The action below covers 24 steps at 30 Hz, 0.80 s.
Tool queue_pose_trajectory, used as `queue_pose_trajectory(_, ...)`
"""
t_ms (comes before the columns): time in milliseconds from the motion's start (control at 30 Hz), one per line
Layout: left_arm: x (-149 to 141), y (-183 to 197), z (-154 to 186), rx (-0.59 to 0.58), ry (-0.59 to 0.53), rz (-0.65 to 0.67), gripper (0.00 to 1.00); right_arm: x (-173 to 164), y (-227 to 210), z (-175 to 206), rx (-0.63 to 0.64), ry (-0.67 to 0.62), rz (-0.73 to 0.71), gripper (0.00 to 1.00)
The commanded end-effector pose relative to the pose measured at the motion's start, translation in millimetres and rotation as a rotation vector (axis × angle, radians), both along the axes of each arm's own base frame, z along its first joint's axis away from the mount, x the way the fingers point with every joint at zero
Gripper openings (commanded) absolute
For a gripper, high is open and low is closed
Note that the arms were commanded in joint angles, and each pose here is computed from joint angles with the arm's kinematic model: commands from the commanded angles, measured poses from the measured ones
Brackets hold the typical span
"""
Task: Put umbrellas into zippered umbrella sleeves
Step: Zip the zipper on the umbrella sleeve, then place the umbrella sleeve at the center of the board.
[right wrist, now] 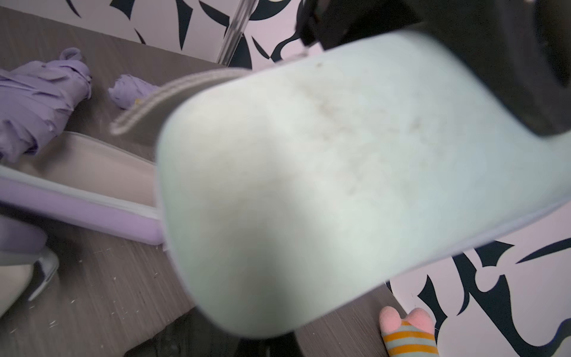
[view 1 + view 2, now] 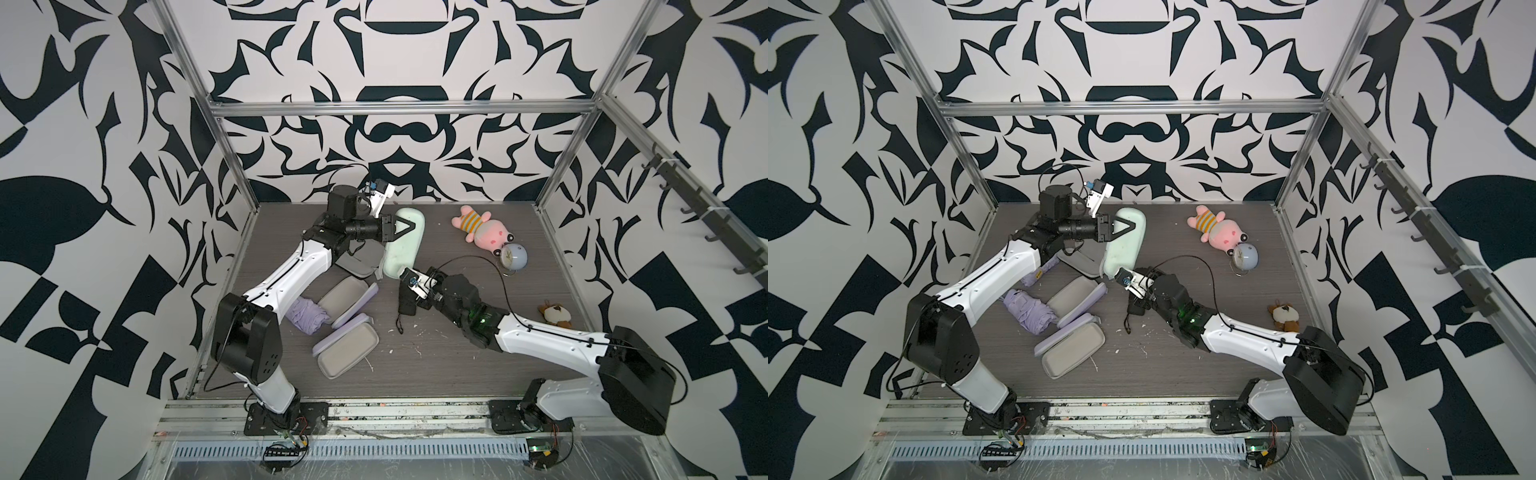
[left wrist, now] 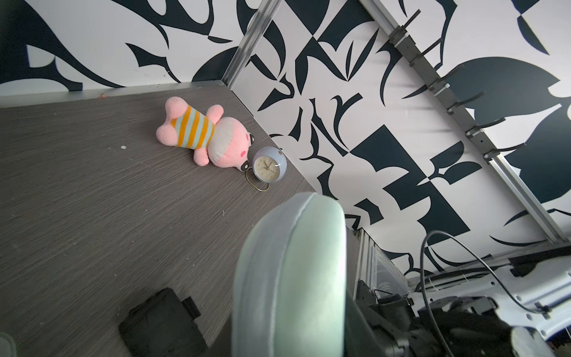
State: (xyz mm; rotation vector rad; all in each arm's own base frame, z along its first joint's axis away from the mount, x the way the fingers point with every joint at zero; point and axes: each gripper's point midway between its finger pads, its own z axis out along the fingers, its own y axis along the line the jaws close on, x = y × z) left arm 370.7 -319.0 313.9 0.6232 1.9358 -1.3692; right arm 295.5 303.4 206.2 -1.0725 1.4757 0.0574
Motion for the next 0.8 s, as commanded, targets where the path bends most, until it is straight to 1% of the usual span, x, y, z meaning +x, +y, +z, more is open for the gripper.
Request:
queue_pose_trajectory(0, 11.1, 5.3, 51.8, -0.077, -0.152, 0.054, 0.0, -23.5, 15.0, 0.9, 0.011, 0.02, 0.091, 0.0)
queue_pose_trajectory(100, 19.6, 7.5, 48.5, -0.087, -0.155, 0.102, 0.0, -33.0, 24.7, -1.4, 0.046, 0.064, 0.119, 0.0)
queue_pose_trajectory(300, 38.3, 20.1, 42.3, -0.116, -0.176, 0.255, 0.0, -40.1, 40.6, 15.1, 0.244, 0.182, 0.133, 0.0)
queue_pose_trajectory(500, 50.8, 33.3, 39.7, -0.195, -0.188, 0.427, 0.0, -36.7, 49.0, 30.7, 0.457, 0.292, 0.107, 0.0)
queue_pose_trajectory(567, 54.9, 37.6, 35.6, -0.225, -0.176, 0.489, 0.0, -33.7, 51.8, 35.8, 0.531, 0.326, 0.092, 0.0)
queue_pose_trajectory(767, 51.0, 33.2, 21.1, -0.298, -0.13, 0.591, 0.0, -23.0, 59.9, 39.0, 0.7, 0.424, 0.044, 0.0)
